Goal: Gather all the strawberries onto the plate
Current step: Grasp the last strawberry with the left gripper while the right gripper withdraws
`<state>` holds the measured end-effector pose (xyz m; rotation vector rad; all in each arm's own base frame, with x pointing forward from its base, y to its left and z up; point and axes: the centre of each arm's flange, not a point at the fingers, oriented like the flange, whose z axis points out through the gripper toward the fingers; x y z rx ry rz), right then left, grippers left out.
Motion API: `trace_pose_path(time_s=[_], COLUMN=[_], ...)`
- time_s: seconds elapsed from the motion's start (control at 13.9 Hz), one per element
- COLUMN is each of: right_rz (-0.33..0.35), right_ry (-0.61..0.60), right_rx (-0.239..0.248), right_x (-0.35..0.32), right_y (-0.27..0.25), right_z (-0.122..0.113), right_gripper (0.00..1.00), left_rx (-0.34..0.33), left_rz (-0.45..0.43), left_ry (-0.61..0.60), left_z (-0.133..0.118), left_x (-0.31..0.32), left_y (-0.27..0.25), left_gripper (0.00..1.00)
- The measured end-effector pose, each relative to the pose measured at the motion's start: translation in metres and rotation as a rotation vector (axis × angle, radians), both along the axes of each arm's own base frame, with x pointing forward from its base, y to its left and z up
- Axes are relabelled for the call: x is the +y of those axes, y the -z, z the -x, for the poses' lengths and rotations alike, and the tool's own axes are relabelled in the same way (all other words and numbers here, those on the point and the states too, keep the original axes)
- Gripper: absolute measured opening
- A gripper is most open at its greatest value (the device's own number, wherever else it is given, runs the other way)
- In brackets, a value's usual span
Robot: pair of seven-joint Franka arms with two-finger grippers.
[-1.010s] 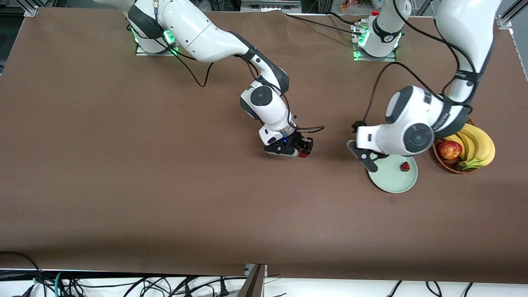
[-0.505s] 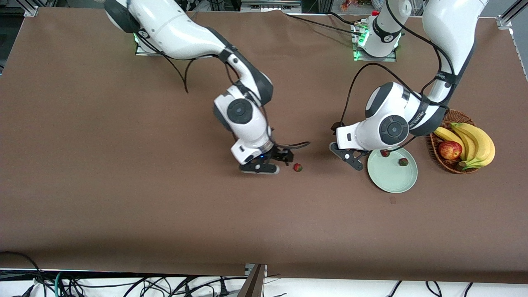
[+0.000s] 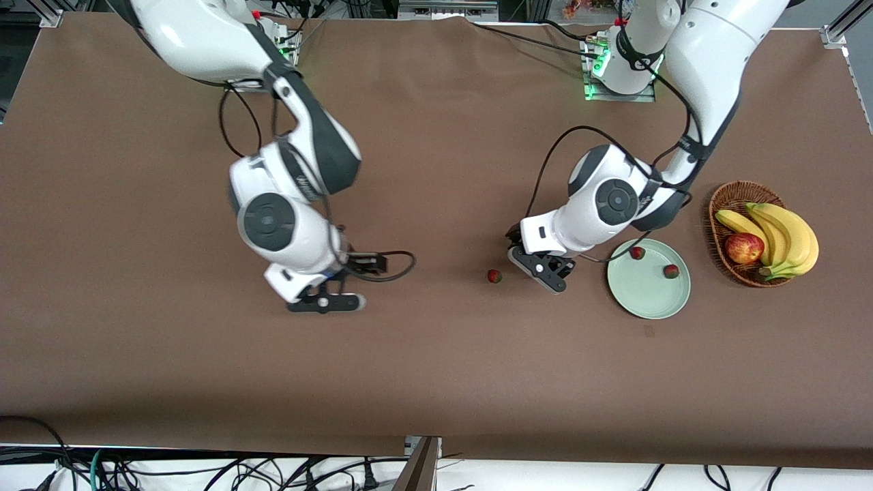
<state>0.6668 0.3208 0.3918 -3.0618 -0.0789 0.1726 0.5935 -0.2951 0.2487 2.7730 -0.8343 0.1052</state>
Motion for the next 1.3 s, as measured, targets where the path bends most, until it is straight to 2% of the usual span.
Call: trace_pose_path(time_s=[0.22, 0.51, 0.58, 0.72, 0.79, 0.87, 1.01, 1.15, 1.3], right_rz=[0.018, 0.021, 0.025, 0.041, 0.051, 0.059, 0.090, 0.110, 0.119], right_ry=[-0.071, -0.112, -0.097, -0.064, -0.055, -0.053, -0.053, -0.048, -0.036], right_rx=[0.049, 0.045, 0.044, 0.055, 0.060, 0.061, 0.063, 0.046, 0.007], right_x=[-0.077, -0.200, -0.226, -0.261, -0.268, -0.270, -0.273, -0.277, -0.283], right_y=[-0.067, -0.150, -0.163, -0.185, -0.194, -0.200, -0.207, -0.221, -0.243], right_z=[0.001, 0.014, 0.021, 0.041, 0.051, 0.061, 0.079, 0.094, 0.107], right_gripper=[1.00, 1.00, 1.00, 1.00, 1.00, 1.00, 1.00, 1.00, 1.00], left_rx=[-0.013, -0.054, -0.061, -0.073, -0.077, -0.079, -0.087, -0.091, -0.095], left_rz=[0.044, 0.054, 0.048, 0.039, 0.036, 0.035, 0.028, 0.027, 0.029], left_ry=[-0.023, -0.028, -0.022, -0.011, -0.005, -0.003, 0.008, 0.010, 0.009], left_z=[0.014, 0.019, 0.019, 0.017, 0.017, 0.017, 0.016, 0.016, 0.014], left_x=[-0.035, -0.044, -0.044, -0.044, -0.044, -0.044, -0.044, -0.045, -0.046], left_y=[0.035, 0.070, 0.073, 0.073, 0.073, 0.072, 0.072, 0.071, 0.070], left_gripper=[1.00, 0.93, 0.86, 0.82, 0.76, 0.76, 0.59, 0.56, 0.38])
